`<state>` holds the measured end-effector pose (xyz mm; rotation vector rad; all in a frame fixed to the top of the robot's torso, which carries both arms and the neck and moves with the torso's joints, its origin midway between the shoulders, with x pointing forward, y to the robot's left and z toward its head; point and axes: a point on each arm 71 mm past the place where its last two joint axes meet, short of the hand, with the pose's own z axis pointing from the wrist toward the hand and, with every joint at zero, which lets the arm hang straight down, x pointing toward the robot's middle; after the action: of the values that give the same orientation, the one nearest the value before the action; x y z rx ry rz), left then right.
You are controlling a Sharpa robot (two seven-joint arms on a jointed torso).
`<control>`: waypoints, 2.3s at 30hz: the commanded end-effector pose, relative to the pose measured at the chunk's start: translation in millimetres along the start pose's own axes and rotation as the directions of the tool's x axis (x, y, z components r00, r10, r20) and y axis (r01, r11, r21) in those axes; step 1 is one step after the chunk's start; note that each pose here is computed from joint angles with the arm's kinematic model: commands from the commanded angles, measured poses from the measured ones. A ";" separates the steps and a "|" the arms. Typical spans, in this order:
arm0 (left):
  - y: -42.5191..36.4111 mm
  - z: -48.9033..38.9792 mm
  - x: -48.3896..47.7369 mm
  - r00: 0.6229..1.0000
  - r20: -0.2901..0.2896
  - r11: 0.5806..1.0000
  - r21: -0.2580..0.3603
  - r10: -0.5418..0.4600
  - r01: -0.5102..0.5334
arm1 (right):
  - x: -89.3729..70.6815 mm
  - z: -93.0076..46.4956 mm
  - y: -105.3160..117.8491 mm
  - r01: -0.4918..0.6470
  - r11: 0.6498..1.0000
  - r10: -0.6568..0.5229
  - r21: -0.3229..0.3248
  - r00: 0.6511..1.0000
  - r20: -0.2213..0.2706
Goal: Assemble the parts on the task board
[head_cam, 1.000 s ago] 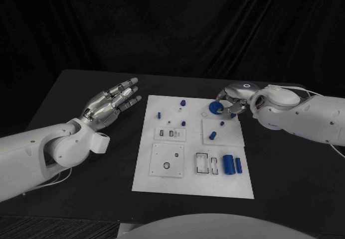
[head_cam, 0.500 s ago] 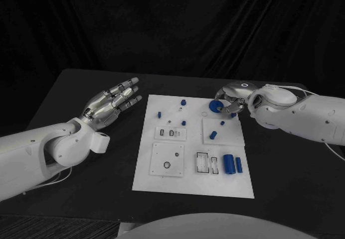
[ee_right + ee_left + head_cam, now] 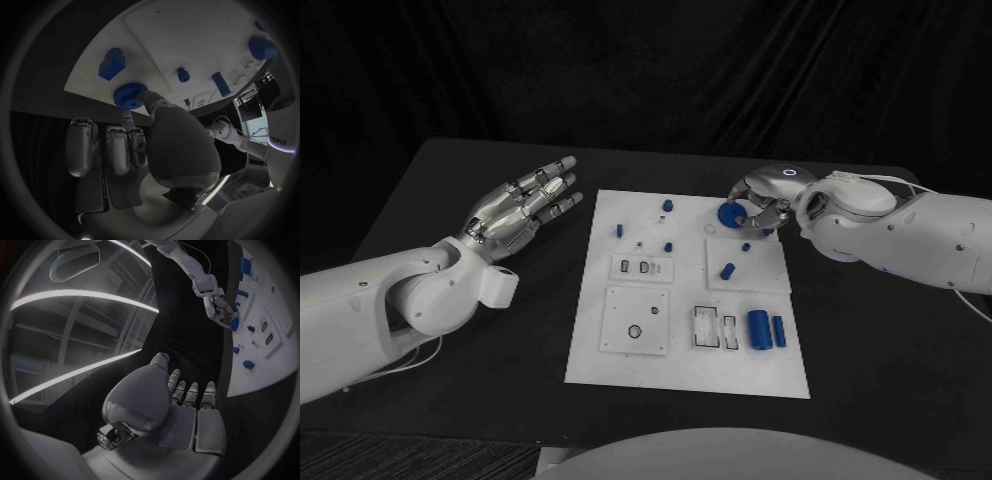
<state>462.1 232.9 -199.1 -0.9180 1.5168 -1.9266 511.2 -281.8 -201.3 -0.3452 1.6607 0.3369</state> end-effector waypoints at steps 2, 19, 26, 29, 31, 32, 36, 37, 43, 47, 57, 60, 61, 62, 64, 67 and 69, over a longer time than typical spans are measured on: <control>-0.1 0.4 1.9 1.000 -0.015 1.000 0.007 -0.009 0.009 | -15.0 3.7 10.3 0.011 0.999 -0.009 -0.046 0.999 0.039; 1.4 3.5 3.4 1.000 -0.025 1.000 0.001 -0.013 0.013 | -38.6 34.2 67.7 0.025 0.978 -0.016 -0.205 0.999 0.046; 2.3 5.4 4.0 0.999 -0.031 1.000 0.000 -0.015 0.015 | -37.4 46.2 80.6 0.031 0.970 -0.024 -0.239 0.999 0.033; 2.4 5.7 4.2 0.999 -0.032 1.000 -0.001 -0.016 0.016 | -36.3 49.9 84.9 0.032 0.968 -0.025 -0.249 0.999 0.029; 2.5 5.8 4.3 0.999 -0.033 1.000 -0.001 -0.016 0.016 | -35.1 52.2 87.8 0.032 0.966 -0.027 -0.256 0.999 0.024; 2.5 5.9 4.4 0.999 -0.033 1.000 -0.002 -0.017 0.017 | -34.5 53.5 89.4 0.032 0.965 -0.027 -0.260 0.999 0.022; 2.7 6.1 4.5 0.999 -0.034 1.000 -0.002 -0.017 0.017 | -32.4 57.3 94.0 0.032 0.962 -0.029 -0.270 0.999 0.015; 2.7 6.2 4.6 0.999 -0.034 1.000 -0.002 -0.017 0.017 | -31.7 58.1 95.1 0.032 0.962 -0.029 -0.273 0.999 0.012; 2.9 6.5 4.9 0.999 -0.036 1.000 -0.003 -0.018 0.018 | -28.0 61.1 99.6 0.029 0.959 -0.030 -0.283 1.000 0.002; 3.1 6.8 5.1 0.999 -0.037 1.000 -0.005 -0.019 0.019 | -24.5 62.3 101.5 0.026 0.958 -0.032 -0.285 0.999 -0.014; 3.5 7.0 5.1 0.999 -0.039 1.000 -0.008 -0.020 0.019 | -20.2 63.2 103.4 0.022 0.957 -0.035 -0.288 0.999 -0.038; 3.6 7.0 5.0 0.999 -0.039 1.000 -0.010 -0.020 0.019 | -19.5 62.9 104.4 0.021 0.957 -0.034 -0.290 0.999 -0.042; 3.6 7.0 4.9 0.999 -0.039 1.000 -0.010 -0.020 0.019 | -19.3 62.8 104.8 0.020 0.957 -0.034 -0.290 0.998 -0.044; 3.6 7.0 4.9 0.999 -0.039 1.000 -0.011 -0.020 0.019 | -19.1 62.8 105.0 0.020 0.957 -0.035 -0.289 0.998 -0.046; 3.7 7.0 4.8 0.999 -0.039 1.000 -0.011 -0.020 0.019 | -18.6 62.9 104.6 0.020 0.959 -0.036 -0.284 0.998 -0.051; 3.7 7.0 4.9 0.999 -0.039 1.000 -0.012 -0.020 0.020 | -18.0 63.4 101.7 0.021 0.963 -0.038 -0.269 0.998 -0.057; 3.8 6.9 4.9 0.999 -0.040 1.000 -0.012 -0.021 0.020 | -17.8 63.6 99.7 0.023 0.965 -0.039 -0.260 0.998 -0.058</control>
<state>465.3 226.0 -201.5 -0.9160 1.5505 -1.9400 528.6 -162.2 -186.3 -0.5843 1.6514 0.5487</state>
